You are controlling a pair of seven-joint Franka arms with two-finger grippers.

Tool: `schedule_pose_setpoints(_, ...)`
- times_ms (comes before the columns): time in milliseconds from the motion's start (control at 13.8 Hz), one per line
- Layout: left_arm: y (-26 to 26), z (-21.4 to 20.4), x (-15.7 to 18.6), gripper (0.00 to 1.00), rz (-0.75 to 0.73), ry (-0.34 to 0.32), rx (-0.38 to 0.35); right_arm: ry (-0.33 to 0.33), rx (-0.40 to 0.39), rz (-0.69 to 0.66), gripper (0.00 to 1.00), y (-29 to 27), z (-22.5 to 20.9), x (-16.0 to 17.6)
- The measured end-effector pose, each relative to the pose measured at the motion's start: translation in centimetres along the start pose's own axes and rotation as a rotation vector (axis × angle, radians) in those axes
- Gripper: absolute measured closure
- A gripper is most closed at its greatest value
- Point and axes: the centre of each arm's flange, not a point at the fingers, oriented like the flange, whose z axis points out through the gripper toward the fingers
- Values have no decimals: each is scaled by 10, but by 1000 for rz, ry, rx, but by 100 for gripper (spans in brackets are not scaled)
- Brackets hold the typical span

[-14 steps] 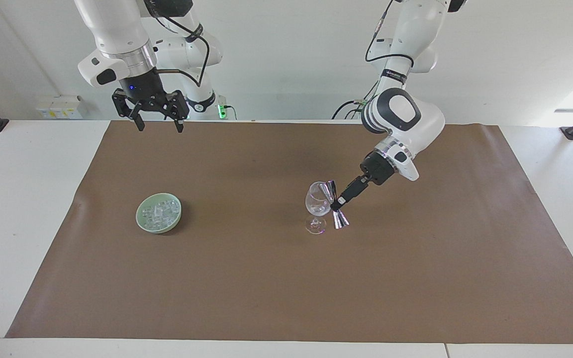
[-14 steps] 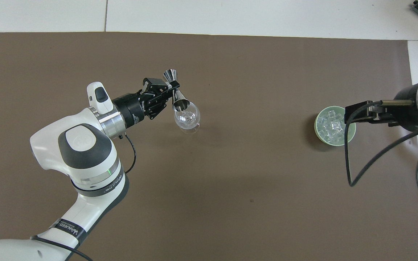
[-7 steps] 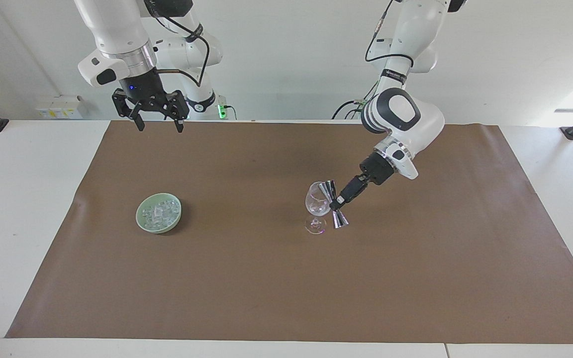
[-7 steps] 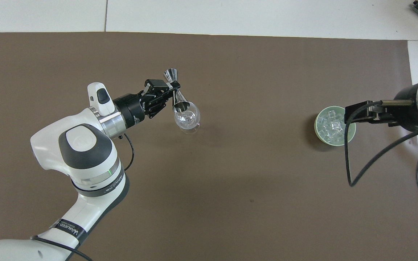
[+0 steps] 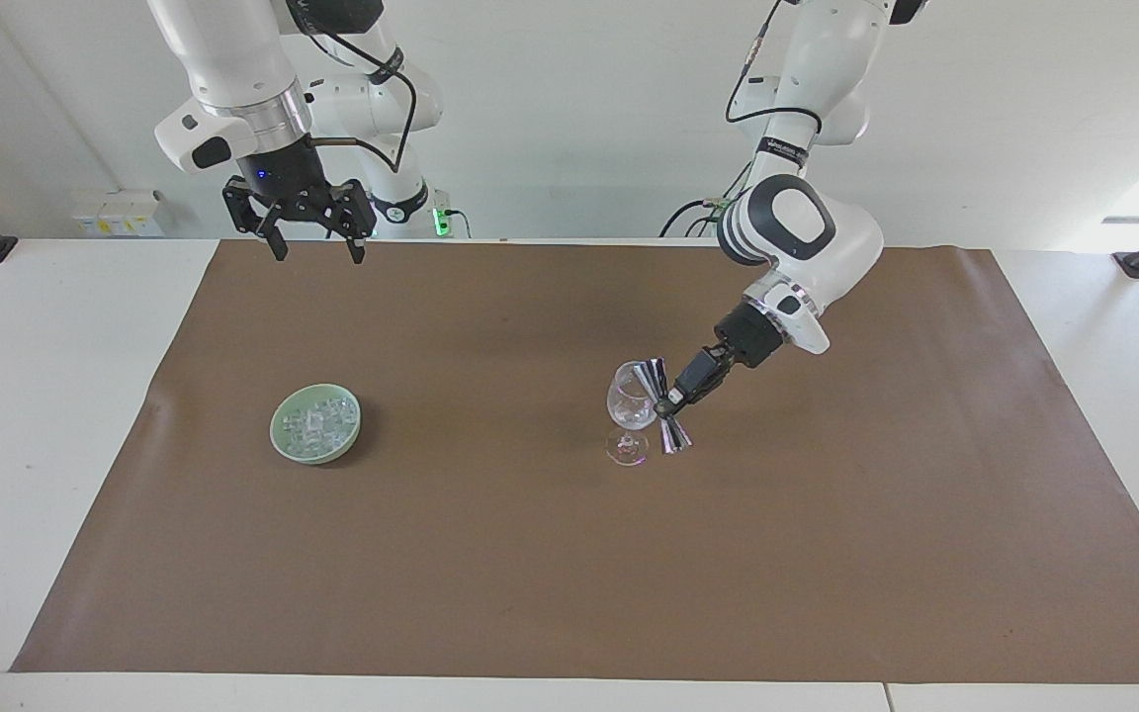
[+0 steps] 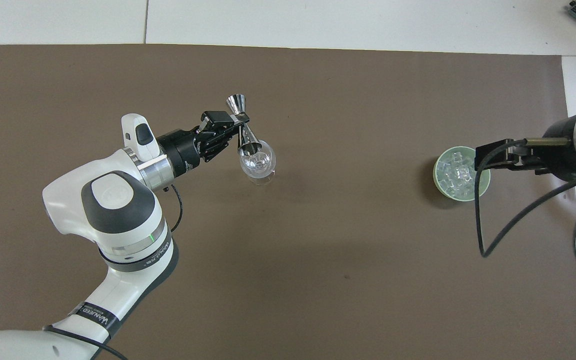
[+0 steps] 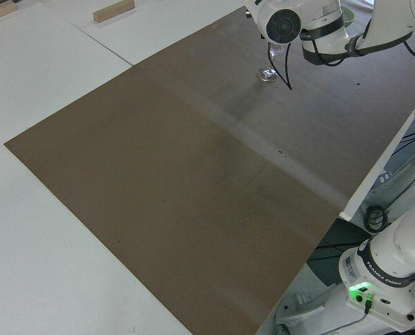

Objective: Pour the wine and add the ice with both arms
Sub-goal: 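Hold the jigger tipped over the wine glass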

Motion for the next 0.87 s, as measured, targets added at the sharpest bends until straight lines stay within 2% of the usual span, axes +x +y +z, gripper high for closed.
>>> schedule_pose_setpoints(867,5,-2,-2,78,83,-1,-7,0,0,0,0,0,0,0)
